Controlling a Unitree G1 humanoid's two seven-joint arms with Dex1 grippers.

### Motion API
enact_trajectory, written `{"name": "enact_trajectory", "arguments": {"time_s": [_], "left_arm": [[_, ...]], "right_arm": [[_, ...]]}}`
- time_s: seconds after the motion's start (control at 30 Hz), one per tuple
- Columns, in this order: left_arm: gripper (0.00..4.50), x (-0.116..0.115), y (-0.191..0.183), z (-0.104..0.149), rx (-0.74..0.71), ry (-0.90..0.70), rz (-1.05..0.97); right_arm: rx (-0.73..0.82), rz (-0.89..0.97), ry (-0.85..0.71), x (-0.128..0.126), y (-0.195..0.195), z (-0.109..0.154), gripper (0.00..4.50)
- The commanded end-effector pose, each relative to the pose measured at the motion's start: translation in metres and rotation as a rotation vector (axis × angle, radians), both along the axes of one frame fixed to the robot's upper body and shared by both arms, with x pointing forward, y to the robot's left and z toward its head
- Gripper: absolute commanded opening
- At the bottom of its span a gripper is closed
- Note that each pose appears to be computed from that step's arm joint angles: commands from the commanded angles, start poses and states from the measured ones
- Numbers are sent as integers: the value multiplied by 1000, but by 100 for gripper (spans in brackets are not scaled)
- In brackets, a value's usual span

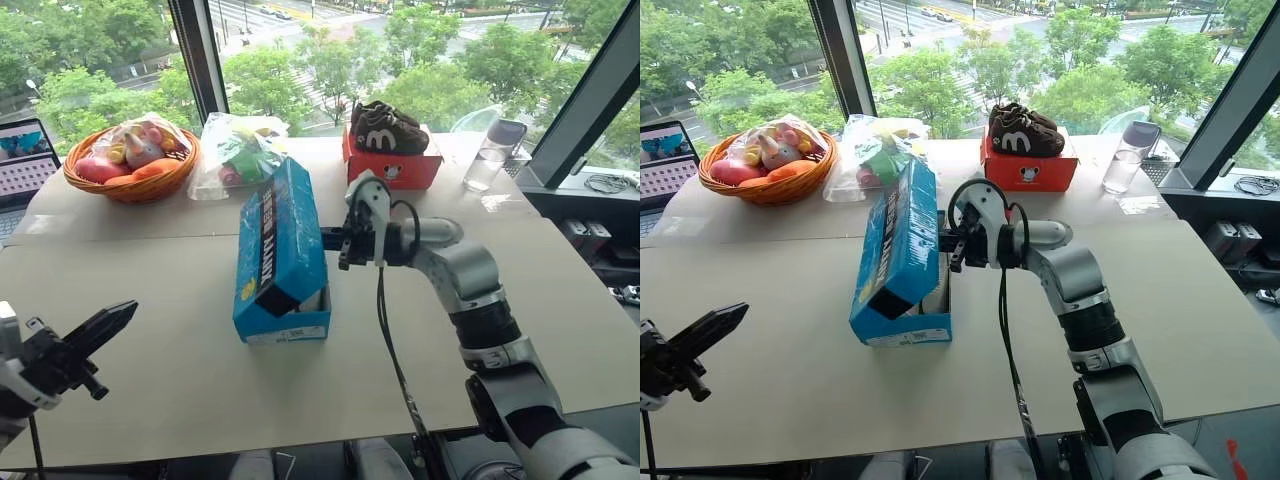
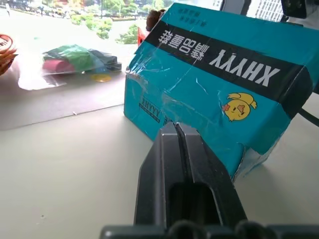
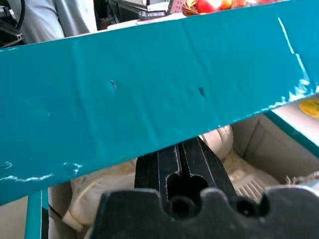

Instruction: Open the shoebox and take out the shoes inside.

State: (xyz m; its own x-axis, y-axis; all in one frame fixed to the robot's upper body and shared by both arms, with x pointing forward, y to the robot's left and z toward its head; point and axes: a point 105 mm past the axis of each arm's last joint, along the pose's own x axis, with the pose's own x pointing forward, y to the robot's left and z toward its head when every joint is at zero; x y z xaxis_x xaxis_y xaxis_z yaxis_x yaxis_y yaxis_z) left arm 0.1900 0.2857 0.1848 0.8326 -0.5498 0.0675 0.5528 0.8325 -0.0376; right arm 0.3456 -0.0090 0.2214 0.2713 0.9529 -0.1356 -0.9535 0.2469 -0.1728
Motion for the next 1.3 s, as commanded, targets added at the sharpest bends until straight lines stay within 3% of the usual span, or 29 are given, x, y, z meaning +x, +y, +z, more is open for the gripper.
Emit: {"name": "enact_trajectory", "arguments": {"time_s": [0.03, 0.13, 0.4, 0.47, 0.53, 0.7, 0.87, 1.03, 1.2, 1.3], "left_arm": [[2, -11, -8, 8, 32, -11, -40], [2, -15, -9, 5, 36, 4, -37], [2, -26, -6, 4, 28, 47, -53], [2, -25, -9, 6, 21, 50, -74], [2, -26, -13, 11, 11, 39, -95], [2, -34, -10, 25, -13, -5, -83], [2, -36, -9, 37, -7, -30, -81], [2, 8, -30, 39, 132, -10, -175], [2, 38, -37, 53, 178, -9, -337], [2, 49, -29, 46, 199, 34, -390]], "right_arm": [[4, 84, -59, -12, 19, 18, 0], [-12, 110, -76, -14, 30, 21, 0], [-82, 242, -249, -28, 106, 45, 0], [75, 263, -236, -36, 131, 82, 0], [165, 242, -197, -36, 147, 100, 0], [131, 150, -170, -12, 139, 80, 0], [96, 66, -152, 8, 105, 62, 0], [0, 4, -133, 12, 62, 43, 0], [-150, 33, -165, -4, 40, 32, 0], [-219, 57, -182, -9, 38, 24, 0]]}}
